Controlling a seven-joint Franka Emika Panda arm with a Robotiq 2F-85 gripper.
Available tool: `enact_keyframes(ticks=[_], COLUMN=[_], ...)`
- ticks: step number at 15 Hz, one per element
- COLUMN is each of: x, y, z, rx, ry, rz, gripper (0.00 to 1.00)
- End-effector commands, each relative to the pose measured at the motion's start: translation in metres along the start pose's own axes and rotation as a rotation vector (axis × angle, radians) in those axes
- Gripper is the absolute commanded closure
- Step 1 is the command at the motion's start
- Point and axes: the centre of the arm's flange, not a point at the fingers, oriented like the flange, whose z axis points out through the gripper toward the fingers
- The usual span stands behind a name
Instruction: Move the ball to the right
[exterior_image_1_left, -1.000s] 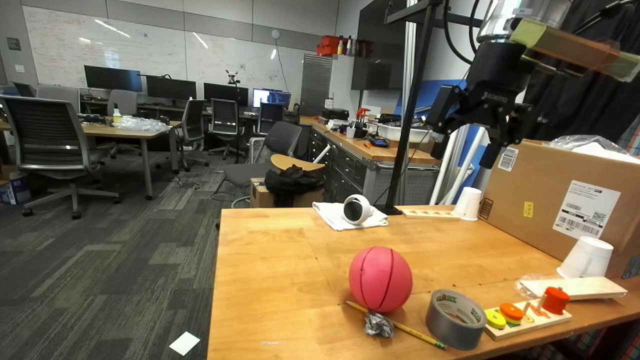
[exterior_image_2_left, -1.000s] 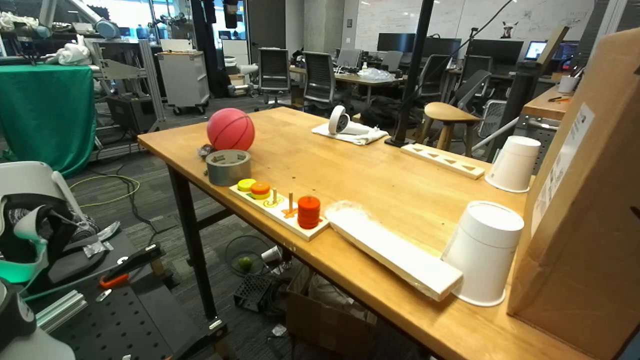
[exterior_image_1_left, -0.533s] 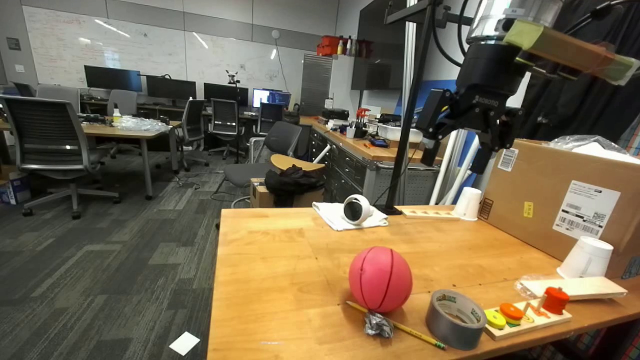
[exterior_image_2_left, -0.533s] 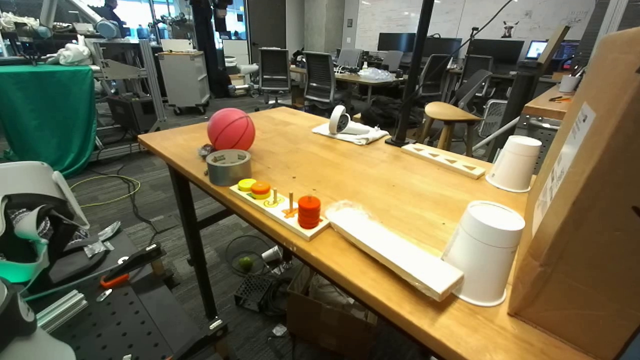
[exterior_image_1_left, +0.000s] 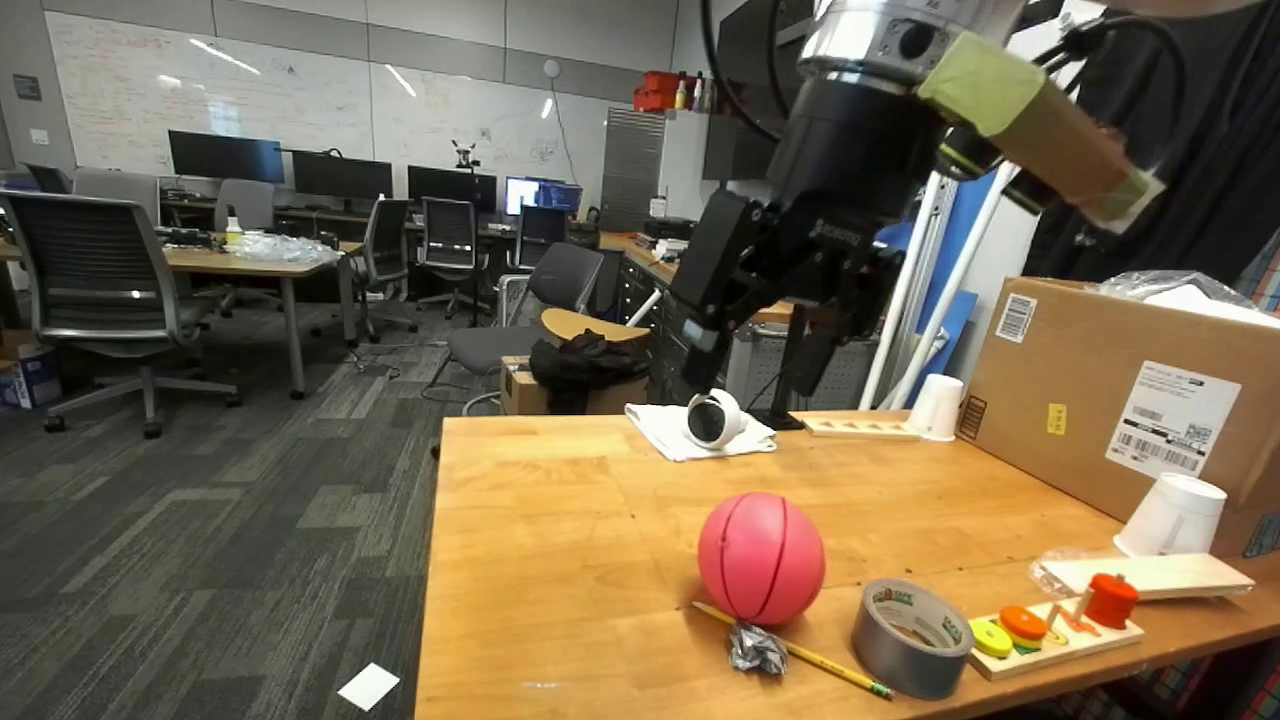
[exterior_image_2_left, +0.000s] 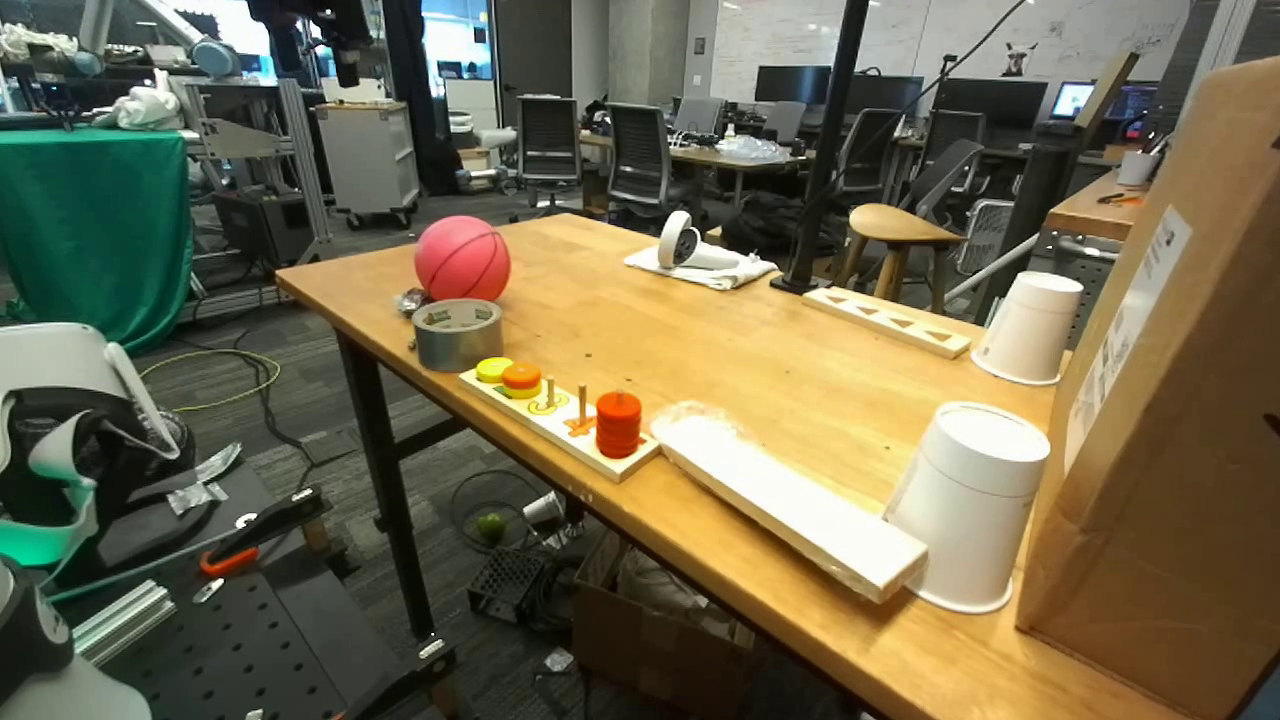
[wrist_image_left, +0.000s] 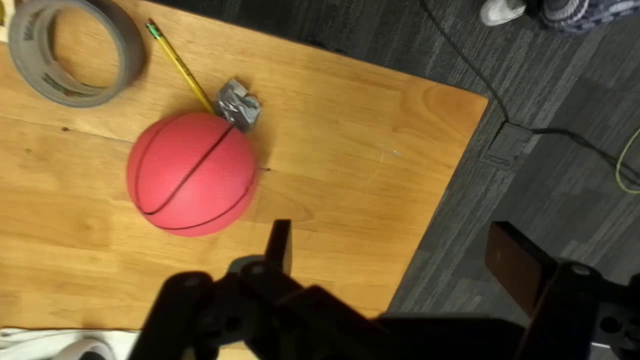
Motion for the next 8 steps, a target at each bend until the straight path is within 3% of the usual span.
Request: enact_keyframes(ticks=[1,8], x=[0.012,0.028], y=[-0.033,-0.04], z=[0.038,0.137], rx=[0.063,0.151], ry=[-0.006,-0.166], rz=[-0.17,-0.335], gripper=[0.0,0.0])
